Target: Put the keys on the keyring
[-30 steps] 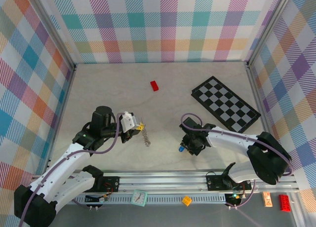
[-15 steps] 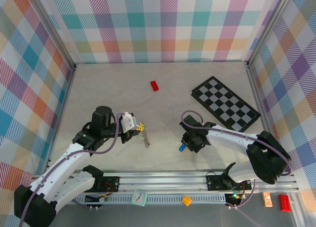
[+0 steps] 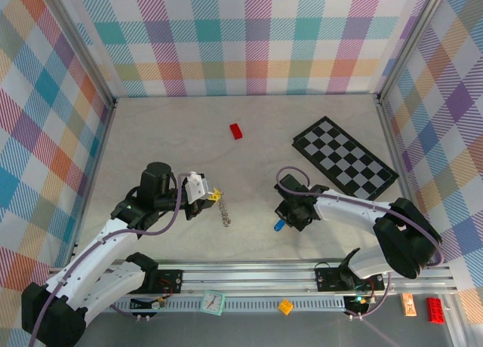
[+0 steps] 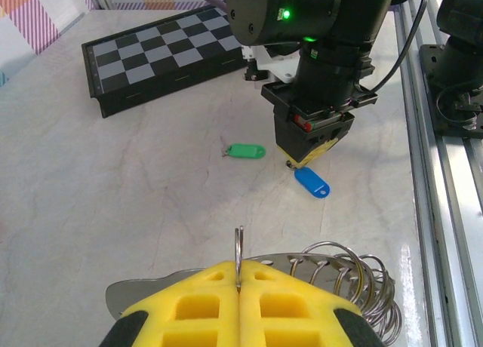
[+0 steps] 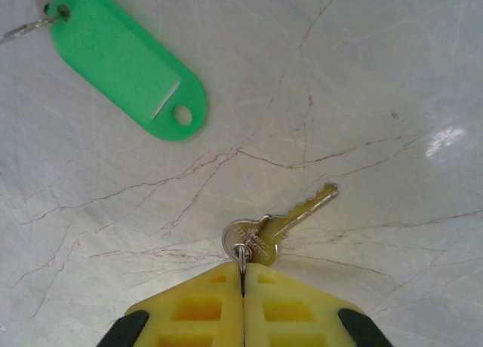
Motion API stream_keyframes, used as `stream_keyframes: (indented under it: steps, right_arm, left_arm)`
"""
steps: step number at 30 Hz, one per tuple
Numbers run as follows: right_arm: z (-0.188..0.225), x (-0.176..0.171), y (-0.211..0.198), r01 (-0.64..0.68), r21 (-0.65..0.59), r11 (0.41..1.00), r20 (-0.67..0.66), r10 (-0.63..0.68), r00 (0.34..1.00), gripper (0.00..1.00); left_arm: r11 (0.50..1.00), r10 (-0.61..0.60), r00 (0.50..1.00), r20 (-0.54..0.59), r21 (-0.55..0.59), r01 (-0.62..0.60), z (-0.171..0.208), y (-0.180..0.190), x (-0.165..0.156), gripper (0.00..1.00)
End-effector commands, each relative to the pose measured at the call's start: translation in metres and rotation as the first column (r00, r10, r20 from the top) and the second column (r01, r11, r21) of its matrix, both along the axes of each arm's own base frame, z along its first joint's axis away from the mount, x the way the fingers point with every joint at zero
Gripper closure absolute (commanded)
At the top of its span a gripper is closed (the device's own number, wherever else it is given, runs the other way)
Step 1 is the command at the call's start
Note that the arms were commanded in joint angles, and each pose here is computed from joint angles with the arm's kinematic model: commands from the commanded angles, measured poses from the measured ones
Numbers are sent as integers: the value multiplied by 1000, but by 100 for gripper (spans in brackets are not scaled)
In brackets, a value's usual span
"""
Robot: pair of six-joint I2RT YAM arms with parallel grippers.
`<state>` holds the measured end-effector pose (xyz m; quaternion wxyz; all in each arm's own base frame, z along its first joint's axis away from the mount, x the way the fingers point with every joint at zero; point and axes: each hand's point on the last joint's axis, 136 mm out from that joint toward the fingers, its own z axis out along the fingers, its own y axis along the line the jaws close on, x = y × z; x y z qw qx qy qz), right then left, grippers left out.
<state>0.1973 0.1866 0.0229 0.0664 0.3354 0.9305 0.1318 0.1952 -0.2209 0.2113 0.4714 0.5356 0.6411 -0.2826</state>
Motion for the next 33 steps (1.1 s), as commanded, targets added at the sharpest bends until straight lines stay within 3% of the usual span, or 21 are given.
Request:
stream_keyframes:
  steps: [1, 4, 7, 10, 15, 19, 29, 33]
  right_arm:
    - [13, 8, -2, -22, -16, 1000, 41, 23, 999, 98]
    - [23, 14, 4, -126, -19, 992, 94, 127, 987, 100]
    - [40, 23, 18, -318, -31, 948, 187, 318, 929, 100]
    - [58, 26, 39, -535, -43, 844, 294, 522, 801, 100]
    - [86, 19, 64, -740, -54, 671, 426, 686, 591, 100]
    - [104, 8, 84, -837, -32, 546, 520, 724, 453, 100]
    - [114, -13, 99, -914, 25, 405, 564, 750, 347, 100]
    - [127, -18, 107, -941, -18, 338, 602, 755, 260, 100]
  left_arm:
    - [998, -55, 998, 7, -11, 55, 1, -5, -9, 100]
    - [998, -55, 998, 7, -11, 55, 1, -5, -9, 100]
    - [998, -55, 998, 5, -11, 55, 1, -5, -9, 100]
    - [998, -57, 998, 2, -14, 57, 1, -5, -10, 100]
    - [998, -54, 999, -5, -17, 54, 0, -5, -9, 100]
    - [998, -56, 998, -9, -19, 56, 0, -6, -9, 100]
    - [999, -48, 999, -17, -15, 48, -2, -6, -7, 100]
    - [999, -49, 999, -25, -24, 48, 0, -7, -7, 100]
